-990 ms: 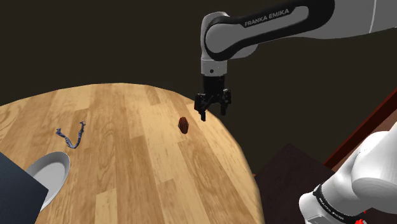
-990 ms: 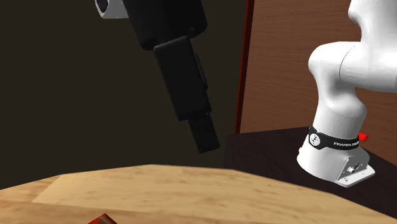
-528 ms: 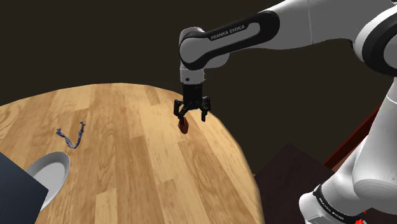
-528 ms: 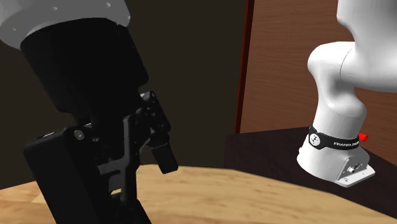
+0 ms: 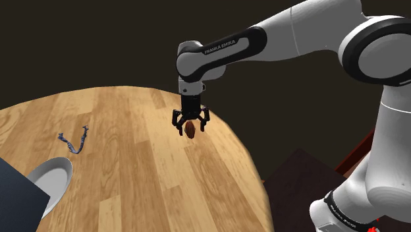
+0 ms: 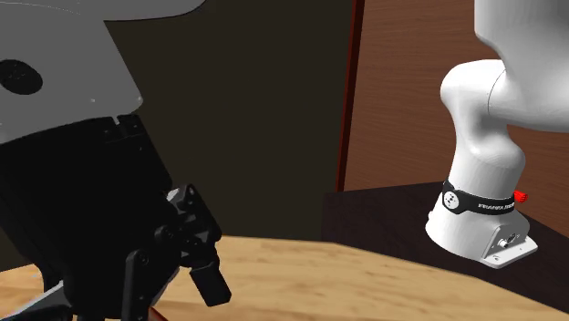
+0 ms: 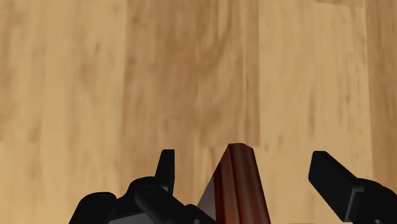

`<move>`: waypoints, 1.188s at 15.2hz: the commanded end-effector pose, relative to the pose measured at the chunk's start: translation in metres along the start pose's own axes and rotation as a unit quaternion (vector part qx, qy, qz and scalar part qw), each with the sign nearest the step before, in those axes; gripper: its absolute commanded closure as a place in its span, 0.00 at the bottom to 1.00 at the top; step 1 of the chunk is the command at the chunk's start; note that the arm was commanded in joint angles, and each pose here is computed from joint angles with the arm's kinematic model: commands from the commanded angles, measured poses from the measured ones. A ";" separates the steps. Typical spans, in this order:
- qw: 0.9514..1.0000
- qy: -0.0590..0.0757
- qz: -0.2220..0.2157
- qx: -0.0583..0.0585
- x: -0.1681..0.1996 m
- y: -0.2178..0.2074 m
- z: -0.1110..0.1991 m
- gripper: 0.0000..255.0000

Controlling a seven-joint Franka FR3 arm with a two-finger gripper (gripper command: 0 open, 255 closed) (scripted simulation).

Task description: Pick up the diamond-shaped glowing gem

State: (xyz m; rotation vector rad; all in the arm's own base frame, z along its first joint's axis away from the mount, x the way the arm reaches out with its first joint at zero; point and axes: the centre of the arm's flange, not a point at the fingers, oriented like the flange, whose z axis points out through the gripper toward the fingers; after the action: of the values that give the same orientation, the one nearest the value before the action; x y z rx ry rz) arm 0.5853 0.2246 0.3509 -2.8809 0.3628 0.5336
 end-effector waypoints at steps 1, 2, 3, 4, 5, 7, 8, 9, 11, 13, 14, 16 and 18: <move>1.000 0.000 0.000 0.000 0.004 0.002 0.010 0.00; 1.000 0.000 0.000 0.000 0.005 0.002 0.012 0.00; 1.000 0.000 0.000 0.000 0.005 0.002 0.012 0.00; 1.000 0.000 0.000 0.000 0.004 0.003 0.013 1.00; 1.000 0.000 0.000 0.000 0.005 0.002 0.013 1.00; 1.000 0.000 0.000 0.000 0.005 0.002 0.012 1.00; 1.000 0.000 0.000 0.000 0.005 0.002 0.012 1.00; 1.000 0.000 0.000 0.000 0.005 0.002 0.013 1.00; 1.000 0.000 0.000 0.000 0.005 0.002 0.013 1.00; 1.000 0.000 0.000 0.000 0.005 0.002 0.012 1.00; 1.000 0.000 0.000 0.000 0.003 0.002 0.008 1.00; 1.000 0.000 0.000 0.000 -0.001 0.000 -0.002 1.00; 1.000 0.000 0.000 0.000 -0.005 -0.001 -0.012 1.00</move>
State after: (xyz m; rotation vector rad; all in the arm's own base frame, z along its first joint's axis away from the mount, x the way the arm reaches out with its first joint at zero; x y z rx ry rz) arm 0.5861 0.2250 0.3564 -2.8808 0.3628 0.5330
